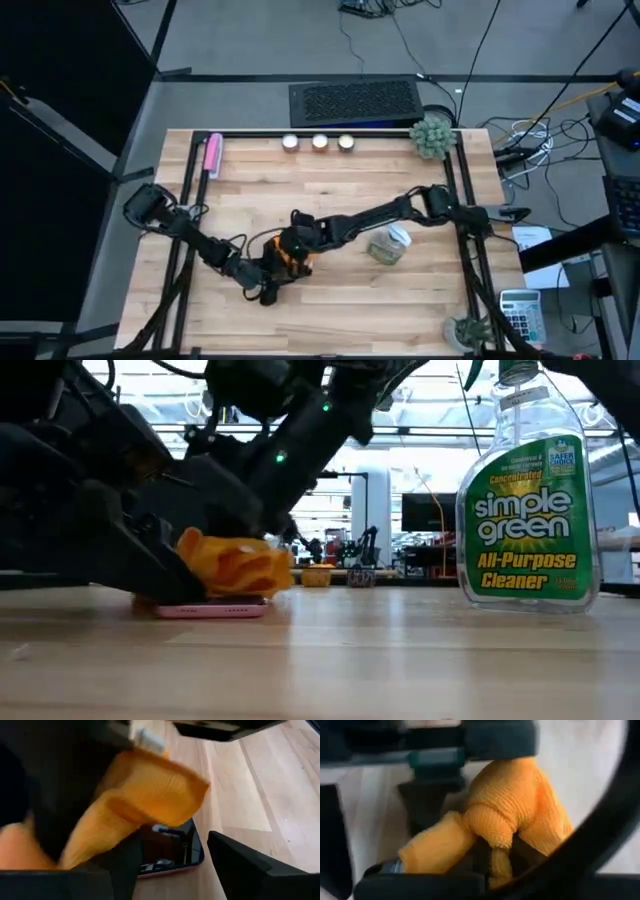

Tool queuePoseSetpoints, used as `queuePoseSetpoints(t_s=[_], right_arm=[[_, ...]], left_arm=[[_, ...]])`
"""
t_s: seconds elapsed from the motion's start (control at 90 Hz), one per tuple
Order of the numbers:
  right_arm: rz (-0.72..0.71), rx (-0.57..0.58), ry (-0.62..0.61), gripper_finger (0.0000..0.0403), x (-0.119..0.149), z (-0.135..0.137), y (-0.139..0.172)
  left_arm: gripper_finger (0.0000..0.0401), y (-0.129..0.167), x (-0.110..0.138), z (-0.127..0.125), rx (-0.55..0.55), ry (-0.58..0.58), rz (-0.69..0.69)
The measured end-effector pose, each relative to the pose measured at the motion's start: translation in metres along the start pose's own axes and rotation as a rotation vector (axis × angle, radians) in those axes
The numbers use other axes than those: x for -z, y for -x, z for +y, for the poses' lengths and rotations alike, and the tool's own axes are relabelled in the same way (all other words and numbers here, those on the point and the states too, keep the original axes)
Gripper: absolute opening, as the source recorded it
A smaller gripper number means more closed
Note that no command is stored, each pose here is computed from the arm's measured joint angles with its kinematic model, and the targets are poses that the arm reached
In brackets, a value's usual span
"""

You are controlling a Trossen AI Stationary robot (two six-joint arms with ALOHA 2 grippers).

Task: Apply microfiber cloth
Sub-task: Wipe the front side of the pink cellphone using the orange microfiber cloth

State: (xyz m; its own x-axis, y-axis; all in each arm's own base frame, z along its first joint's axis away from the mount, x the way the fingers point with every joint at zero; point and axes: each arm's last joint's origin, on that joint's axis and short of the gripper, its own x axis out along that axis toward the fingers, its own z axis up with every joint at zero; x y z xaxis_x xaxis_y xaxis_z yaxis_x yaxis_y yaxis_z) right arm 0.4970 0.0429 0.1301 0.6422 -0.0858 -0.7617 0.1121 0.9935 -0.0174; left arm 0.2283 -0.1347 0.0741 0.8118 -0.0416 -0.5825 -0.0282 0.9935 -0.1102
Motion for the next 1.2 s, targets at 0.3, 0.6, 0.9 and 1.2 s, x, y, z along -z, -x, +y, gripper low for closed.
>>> queuePoseSetpoints(t_s=[0.3,0.6,0.9,1.2], right_arm=[[0.085,0.117,-0.026,0.0023,-0.01,-0.029,0.038],[0.135,-0.018,0.041,0.0023,0.01,0.037,0.035],[0.027,0.062,0.035,0.0023,0.006,-0.002,-0.005],[0.019,0.051,0.035,0.0023,-0.01,-0.022,0.022]], left_arm=[[0.0215,0.0,-0.001,-0.001,0.01,0.002,-0.001],[0.0215,0.0,-0.001,-0.001,0.009,-0.003,-0.002],[0.0215,0.0,-0.001,0.0,0.006,0.0,-0.009],[0.0215,0.0,-0.002,-0.003,0.049,0.002,0.0]])
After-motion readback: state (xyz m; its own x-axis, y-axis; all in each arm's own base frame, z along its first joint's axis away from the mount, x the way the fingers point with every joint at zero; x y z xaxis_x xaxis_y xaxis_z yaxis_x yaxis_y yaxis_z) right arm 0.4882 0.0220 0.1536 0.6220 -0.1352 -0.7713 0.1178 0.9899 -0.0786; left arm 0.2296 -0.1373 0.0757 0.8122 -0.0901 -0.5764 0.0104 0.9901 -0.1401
